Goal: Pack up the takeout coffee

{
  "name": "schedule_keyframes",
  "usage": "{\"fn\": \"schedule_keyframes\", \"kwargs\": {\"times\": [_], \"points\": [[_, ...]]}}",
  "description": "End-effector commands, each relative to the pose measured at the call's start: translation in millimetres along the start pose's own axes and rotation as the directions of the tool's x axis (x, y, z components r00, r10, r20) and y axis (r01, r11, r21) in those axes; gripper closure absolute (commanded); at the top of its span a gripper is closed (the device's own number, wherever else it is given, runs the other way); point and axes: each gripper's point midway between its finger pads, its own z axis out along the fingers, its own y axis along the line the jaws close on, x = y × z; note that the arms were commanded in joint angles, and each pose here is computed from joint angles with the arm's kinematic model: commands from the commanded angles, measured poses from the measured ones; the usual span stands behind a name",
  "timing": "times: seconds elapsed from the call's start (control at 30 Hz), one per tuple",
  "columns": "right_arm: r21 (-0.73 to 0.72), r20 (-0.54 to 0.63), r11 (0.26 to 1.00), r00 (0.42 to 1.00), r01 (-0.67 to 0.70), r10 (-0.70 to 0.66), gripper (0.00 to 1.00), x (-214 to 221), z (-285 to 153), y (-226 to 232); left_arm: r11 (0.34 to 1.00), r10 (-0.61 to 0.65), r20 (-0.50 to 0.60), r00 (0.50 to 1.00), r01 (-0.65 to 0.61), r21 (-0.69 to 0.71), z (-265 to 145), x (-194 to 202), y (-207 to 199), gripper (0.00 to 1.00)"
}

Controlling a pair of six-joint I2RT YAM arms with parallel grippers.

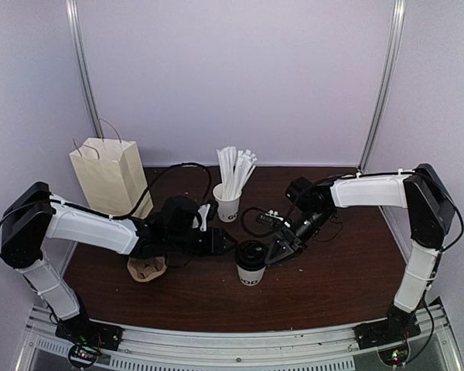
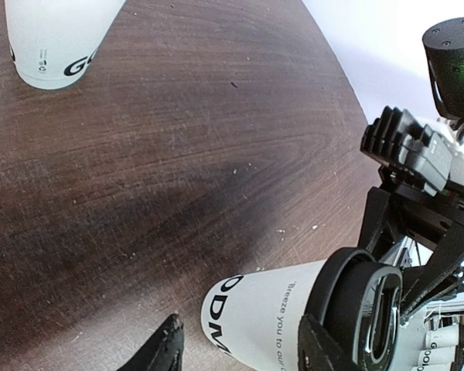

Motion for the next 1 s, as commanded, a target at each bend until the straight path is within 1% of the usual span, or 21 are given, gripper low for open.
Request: {"fn": "schedule_keyframes", "kwargs": {"times": [0.0,0.37,0.57,0.67,0.77,0.87,0.97], "points": [[0.194,-0.028,0.981,0.999,-0.02,0.026,0.55,3,9,-53,0.995,0.023,0.057,0.998,-0.029,0.099,-12,-24,-37,0.48],[0.194,-0.034,0.981,0.999,-0.025,0.032,0.55,3,11,-55,0.997,-0.021,-0.049,0.999,0.025,0.071,9,2,-22,0.49],[0.205,-0.039,0.979,0.999,-0.022,0.031,0.54,5,11,-57,0.997,-0.081,-0.148,0.986,0.077,-0.031,17,32,8,0.54],[0.267,-0.053,0.963,0.998,-0.03,0.046,0.54,10,10,-70,0.983,-0.157,-0.196,0.968,0.133,-0.13,17,57,37,0.58],[0.359,-0.093,0.931,0.991,-0.062,0.101,0.54,25,11,-95,0.964,-0.216,-0.232,0.948,0.169,-0.208,14,82,61,0.61],[0.398,-0.125,0.913,0.981,-0.09,0.151,0.55,37,13,-112,0.954,-0.234,-0.248,0.94,0.174,-0.242,14,91,71,0.62],[0.409,-0.13,0.909,0.98,-0.085,0.15,0.55,31,11,-114,0.956,-0.224,-0.257,0.94,0.16,-0.247,15,91,72,0.62]]}}
